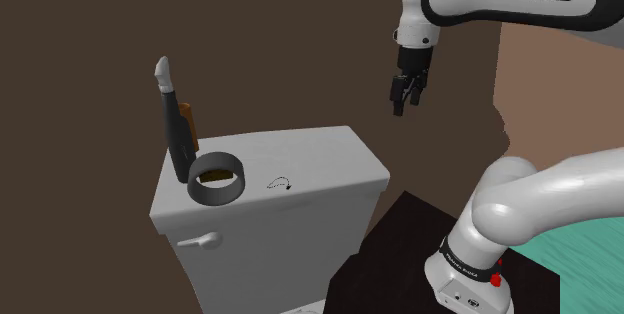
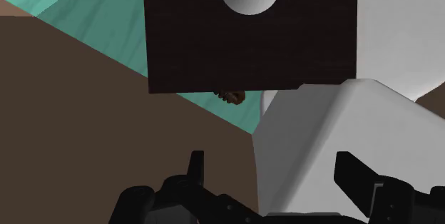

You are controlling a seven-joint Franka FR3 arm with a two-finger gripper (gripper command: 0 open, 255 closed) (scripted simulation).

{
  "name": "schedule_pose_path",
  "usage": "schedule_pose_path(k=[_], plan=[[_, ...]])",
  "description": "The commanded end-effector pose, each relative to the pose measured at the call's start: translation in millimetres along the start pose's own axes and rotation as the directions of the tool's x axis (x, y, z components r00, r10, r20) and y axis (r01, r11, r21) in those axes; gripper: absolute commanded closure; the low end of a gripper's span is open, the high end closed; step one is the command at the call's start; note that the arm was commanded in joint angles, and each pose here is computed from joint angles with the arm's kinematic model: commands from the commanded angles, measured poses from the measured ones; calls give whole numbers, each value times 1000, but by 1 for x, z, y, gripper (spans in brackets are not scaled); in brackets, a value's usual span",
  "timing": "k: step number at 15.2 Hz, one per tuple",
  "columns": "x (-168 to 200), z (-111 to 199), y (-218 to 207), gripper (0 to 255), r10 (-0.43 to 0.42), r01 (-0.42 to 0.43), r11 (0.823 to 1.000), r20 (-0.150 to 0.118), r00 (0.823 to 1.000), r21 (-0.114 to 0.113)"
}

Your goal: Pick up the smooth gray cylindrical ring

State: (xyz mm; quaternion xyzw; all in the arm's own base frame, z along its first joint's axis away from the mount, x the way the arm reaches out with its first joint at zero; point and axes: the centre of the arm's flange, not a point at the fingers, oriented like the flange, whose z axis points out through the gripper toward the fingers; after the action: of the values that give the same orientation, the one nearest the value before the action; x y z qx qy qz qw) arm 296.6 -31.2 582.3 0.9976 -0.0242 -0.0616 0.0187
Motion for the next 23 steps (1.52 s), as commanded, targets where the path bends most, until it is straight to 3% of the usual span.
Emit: schedule_pose_path(k=[1, 6, 12, 17, 23], plan=[[0, 0, 0, 0, 0, 0, 1000, 0, 1000, 0], [37, -3, -51, 0, -120, 120, 993, -27, 992, -4], [74, -8, -118, 0, -261, 261, 965, -58, 964, -14], [96, -13, -177, 0, -375, 374, 927, -82, 923, -25], [113, -19, -251, 0, -503, 502, 864, -110, 857, -42]])
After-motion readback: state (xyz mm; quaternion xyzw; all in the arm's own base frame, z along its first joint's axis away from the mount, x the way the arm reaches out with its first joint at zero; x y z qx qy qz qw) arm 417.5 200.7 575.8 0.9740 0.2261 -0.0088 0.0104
